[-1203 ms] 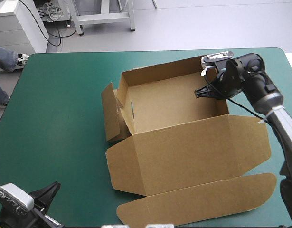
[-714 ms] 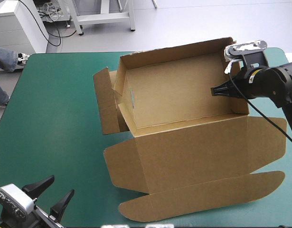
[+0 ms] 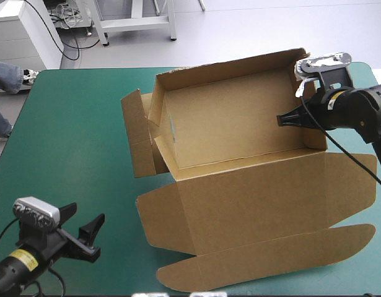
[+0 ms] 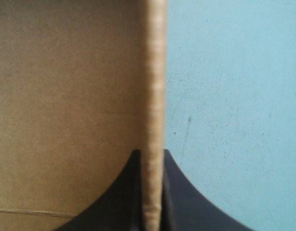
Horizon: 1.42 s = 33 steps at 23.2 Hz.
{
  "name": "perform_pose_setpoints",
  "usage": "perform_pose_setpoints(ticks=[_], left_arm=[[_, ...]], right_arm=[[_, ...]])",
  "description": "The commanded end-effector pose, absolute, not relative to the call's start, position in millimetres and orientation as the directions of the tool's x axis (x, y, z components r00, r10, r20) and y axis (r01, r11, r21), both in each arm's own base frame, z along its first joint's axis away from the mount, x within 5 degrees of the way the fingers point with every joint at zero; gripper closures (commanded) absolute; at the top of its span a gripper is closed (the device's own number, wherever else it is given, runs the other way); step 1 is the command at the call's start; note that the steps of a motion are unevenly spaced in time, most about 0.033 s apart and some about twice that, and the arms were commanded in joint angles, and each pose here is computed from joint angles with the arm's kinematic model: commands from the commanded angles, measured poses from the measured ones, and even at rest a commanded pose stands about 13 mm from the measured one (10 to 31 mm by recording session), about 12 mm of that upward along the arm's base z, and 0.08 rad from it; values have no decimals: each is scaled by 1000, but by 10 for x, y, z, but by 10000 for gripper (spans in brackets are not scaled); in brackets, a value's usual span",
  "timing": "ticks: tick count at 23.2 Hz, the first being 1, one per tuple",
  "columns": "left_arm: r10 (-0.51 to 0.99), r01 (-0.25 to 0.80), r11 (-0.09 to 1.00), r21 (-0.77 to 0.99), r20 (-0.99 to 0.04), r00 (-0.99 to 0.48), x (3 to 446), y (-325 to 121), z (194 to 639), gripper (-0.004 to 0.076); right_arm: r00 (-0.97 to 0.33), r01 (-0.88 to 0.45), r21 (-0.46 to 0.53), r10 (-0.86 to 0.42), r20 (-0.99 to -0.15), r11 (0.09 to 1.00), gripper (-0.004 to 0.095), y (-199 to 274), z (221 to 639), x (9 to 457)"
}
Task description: Fold the box
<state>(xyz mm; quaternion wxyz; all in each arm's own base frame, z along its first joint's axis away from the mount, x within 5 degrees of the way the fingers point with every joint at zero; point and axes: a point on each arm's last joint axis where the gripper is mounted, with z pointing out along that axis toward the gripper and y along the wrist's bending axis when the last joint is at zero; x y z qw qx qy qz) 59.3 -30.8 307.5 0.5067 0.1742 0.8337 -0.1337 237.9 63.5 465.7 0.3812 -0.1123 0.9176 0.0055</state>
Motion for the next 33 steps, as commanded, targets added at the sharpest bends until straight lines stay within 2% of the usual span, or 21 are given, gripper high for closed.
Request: perform_pose_setpoints(ticks=[1,4,10,12,15,18,19,21,26,33], left_arm=[[135,377,926,-21,-913,-384,952,-397,3464,231],[129,348,937,-16,-912,-390,1195,-469,3712,243],[137,337,941,-31,-876,-462,1721,-688,4013,318],[175,327,945,-3,-839,-515,1863,-728,4055,318],[265,274,956,107,-715,-647,2203,-721,3998,318],[190,169,981,97,-674,-714,2424,-516,3897,318],[132,111,991,73,-656,-743,2509,-350,3840,318],[76,82,996,20,-636,-768,2619,-114,3757,318],[-70,125,954,-271,-611,-789,2900,291,3402,318],[-186,200,788,-582,-535,-824,3065,106,2754,318]], right_arm=[[-599,-209,-73,-186,-779,975,930,599,4848,2283],[-597,-212,-77,-191,-779,974,930,599,4848,2283],[-597,-213,-78,-193,-779,974,930,599,4848,2283],[-597,-214,-80,-195,-778,973,930,599,4848,2283],[-595,-217,-84,-200,-778,972,930,599,4848,2283],[-594,-221,-89,-207,-777,971,930,599,4848,2283],[-593,-224,-92,-211,-777,970,930,599,4848,2283],[-593,-224,-93,-212,-777,970,930,599,4848,2283],[-591,-229,-99,-219,-776,968,930,599,4848,2283],[-592,-226,-96,-215,-777,969,930,599,4848,2283]])
